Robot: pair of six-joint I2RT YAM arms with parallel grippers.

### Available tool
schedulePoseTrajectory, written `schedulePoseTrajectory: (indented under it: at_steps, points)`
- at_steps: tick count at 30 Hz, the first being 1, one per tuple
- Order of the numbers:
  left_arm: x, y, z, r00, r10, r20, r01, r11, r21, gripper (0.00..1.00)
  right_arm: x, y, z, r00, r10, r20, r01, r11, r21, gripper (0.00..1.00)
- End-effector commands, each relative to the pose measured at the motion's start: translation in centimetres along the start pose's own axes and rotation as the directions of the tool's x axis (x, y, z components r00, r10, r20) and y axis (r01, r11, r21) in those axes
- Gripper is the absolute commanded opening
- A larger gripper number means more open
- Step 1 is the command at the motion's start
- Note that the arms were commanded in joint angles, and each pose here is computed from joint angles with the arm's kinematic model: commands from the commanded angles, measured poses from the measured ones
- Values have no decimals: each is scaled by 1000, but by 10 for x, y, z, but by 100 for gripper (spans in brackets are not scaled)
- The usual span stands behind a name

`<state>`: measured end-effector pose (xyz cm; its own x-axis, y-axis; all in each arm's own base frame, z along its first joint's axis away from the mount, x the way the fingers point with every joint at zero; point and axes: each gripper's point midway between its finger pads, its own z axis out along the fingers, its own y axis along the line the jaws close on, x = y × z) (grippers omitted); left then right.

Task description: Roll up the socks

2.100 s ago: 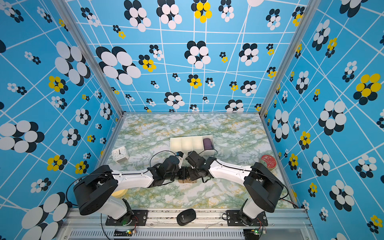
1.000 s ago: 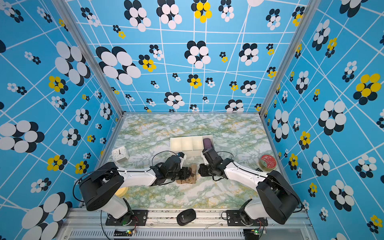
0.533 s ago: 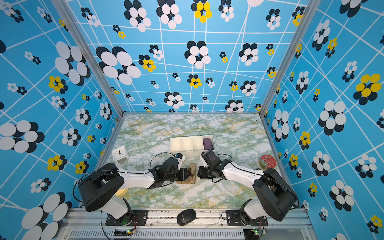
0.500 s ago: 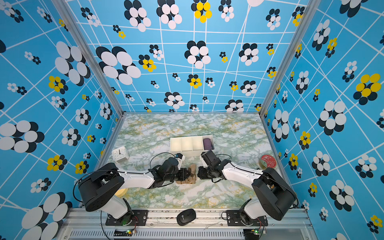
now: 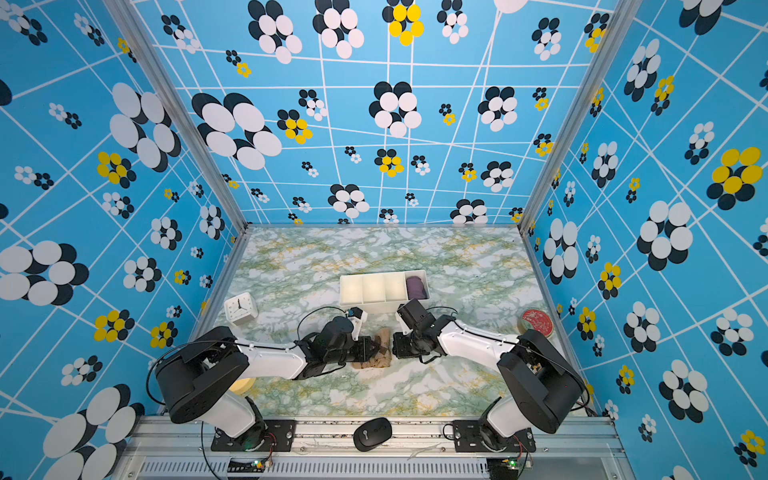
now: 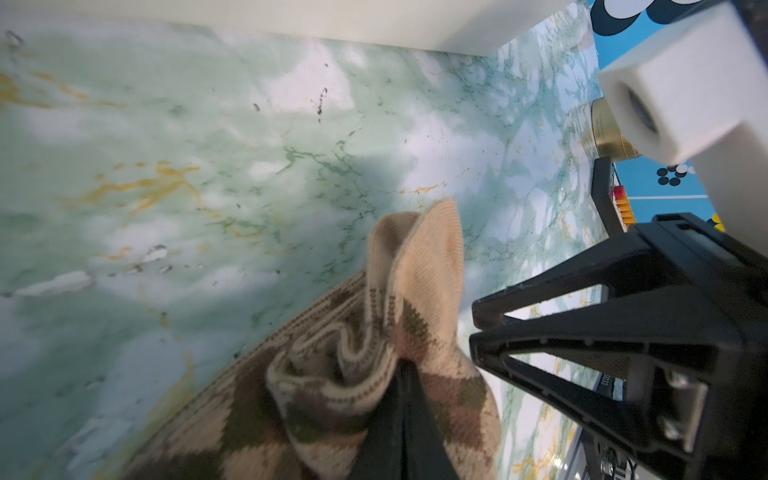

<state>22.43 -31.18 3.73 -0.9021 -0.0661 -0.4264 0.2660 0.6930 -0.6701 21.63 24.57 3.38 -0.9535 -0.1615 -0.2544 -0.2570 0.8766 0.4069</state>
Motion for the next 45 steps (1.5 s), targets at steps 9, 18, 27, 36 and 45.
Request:
schedulePoseTrajectory:
  at_steps: [9, 18, 27, 36, 45]
  points:
    - [30, 46, -1, 993, -73, -93, 60, 989, -138, 6, -2, -3, 9, 1000, -22, -19, 22, 999, 32, 24]
    - [26, 48, -6, 992, -74, -104, 58, 987, -148, 6, -5, -1, 15, 999, -29, -30, 30, 999, 28, 24]
    - [19, 38, -12, 994, -57, -94, 44, 990, -130, 6, -8, 10, 19, 1000, -17, 0, 17, 999, -34, 24]
    - [13, 33, -20, 996, -44, -78, 33, 991, -130, 6, -13, 25, 16, 999, -33, 20, 35, 995, -90, 24]
    - [18, 37, -24, 995, -52, -86, 39, 989, -141, 6, -20, 47, 10, 998, -49, 35, 54, 982, -179, 24]
